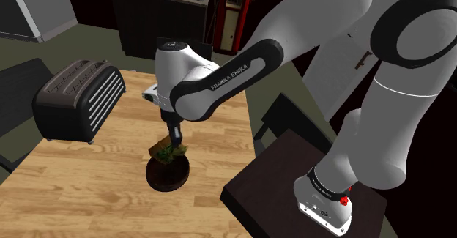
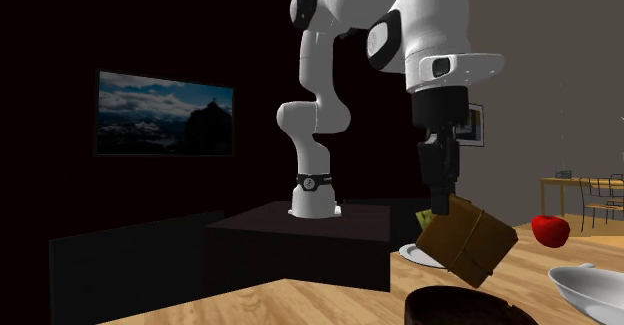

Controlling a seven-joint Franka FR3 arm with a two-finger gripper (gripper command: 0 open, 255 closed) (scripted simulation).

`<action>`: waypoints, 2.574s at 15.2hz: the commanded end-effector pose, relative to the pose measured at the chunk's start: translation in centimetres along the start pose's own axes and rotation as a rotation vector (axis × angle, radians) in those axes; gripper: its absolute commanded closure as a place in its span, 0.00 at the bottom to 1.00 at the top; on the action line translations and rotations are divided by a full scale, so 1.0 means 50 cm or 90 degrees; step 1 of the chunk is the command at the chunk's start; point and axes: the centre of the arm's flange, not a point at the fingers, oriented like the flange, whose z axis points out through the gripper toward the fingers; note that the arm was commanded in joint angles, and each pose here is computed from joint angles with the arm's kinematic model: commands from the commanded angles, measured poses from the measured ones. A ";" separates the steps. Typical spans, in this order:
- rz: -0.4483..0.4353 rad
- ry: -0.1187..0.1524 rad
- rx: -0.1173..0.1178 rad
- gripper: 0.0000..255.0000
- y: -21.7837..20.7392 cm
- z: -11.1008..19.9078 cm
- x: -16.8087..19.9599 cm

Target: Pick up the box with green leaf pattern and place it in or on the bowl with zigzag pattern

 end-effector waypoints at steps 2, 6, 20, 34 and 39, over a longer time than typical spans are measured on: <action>0.000 0.000 0.000 1.00 0.003 0.031 0.000; 0.000 0.000 0.000 1.00 0.005 0.073 -0.001; 0.171 0.152 0.066 0.00 0.108 0.141 -0.070; 0.236 0.209 0.091 0.00 0.134 0.223 -0.075; 0.236 0.209 0.091 1.00 0.134 0.222 -0.075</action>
